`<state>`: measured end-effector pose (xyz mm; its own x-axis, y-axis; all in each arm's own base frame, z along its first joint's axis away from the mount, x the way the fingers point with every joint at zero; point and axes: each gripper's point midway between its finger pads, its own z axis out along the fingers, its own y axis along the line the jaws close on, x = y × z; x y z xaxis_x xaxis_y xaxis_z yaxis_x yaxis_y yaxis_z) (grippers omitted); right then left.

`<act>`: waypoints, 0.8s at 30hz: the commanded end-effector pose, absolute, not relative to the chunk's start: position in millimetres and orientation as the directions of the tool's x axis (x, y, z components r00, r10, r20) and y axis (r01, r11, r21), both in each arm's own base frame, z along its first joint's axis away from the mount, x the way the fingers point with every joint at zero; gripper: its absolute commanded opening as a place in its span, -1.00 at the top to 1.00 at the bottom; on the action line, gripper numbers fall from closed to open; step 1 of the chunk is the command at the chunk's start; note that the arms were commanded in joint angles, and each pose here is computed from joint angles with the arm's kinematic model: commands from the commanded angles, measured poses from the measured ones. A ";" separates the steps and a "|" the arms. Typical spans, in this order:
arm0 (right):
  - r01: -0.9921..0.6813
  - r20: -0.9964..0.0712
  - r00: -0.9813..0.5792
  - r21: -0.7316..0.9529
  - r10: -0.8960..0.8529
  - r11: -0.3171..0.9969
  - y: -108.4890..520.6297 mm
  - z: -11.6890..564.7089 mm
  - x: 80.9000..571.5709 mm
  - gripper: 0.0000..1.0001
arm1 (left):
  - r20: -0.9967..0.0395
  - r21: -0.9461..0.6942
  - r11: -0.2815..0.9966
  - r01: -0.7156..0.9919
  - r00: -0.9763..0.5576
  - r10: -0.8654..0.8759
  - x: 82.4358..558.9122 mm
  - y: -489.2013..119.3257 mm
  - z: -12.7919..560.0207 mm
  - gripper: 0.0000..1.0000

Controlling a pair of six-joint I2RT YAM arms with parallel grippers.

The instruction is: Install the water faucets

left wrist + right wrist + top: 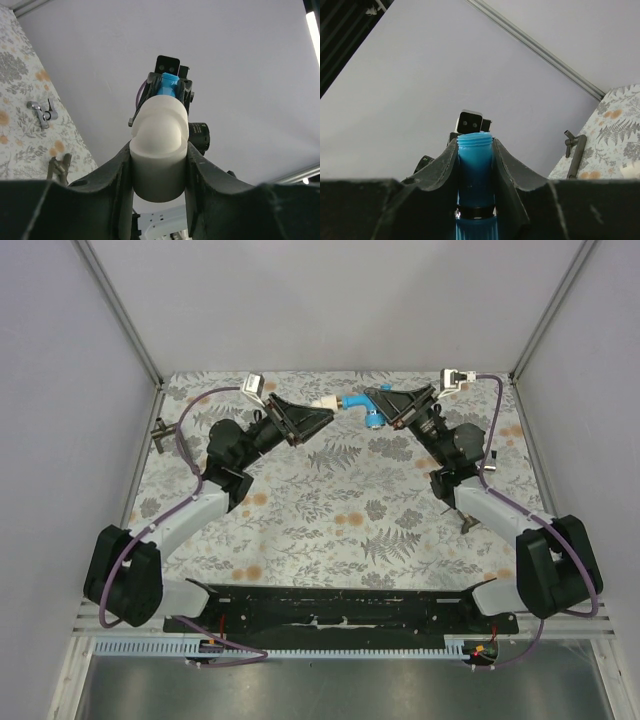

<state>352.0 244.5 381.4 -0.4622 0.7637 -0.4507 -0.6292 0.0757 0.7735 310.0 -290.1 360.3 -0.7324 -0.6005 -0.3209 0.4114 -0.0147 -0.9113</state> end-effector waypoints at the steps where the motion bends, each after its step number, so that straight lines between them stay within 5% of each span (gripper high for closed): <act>1: -0.607 -0.397 -0.503 0.795 0.768 0.013 242.0 399.2 335.5 1.00 | -0.605 -0.696 -0.001 0.718 -0.588 -0.537 283.8 -296.4 405.2 0.96; 7: -0.439 -0.273 -0.590 0.898 0.760 -0.018 240.9 378.7 335.7 1.00 | -0.869 -0.377 0.240 0.894 -0.252 -0.427 279.5 -289.4 397.6 0.96; 11: -0.335 -0.208 -0.640 0.942 0.740 -0.025 243.0 366.2 333.6 1.00 | -0.956 0.022 0.339 0.941 0.119 -0.267 264.6 -287.0 385.8 0.96; 14: -0.272 -0.153 -0.677 0.961 0.720 -0.051 246.4 359.4 332.6 1.00 | -0.929 0.289 0.385 0.876 0.354 -0.109 265.0 -285.9 367.6 0.96; 22: -0.156 -0.067 -0.749 0.985 0.659 -0.078 256.1 348.2 328.8 1.00 | -0.737 0.666 0.389 0.636 0.641 0.215 278.5 -276.2 336.2 0.95; 24: -0.149 -0.081 -0.754 0.988 0.652 -0.049 257.0 347.1 327.0 1.00 | -0.695 0.709 0.399 0.581 0.672 0.256 280.8 -270.7 335.3 0.71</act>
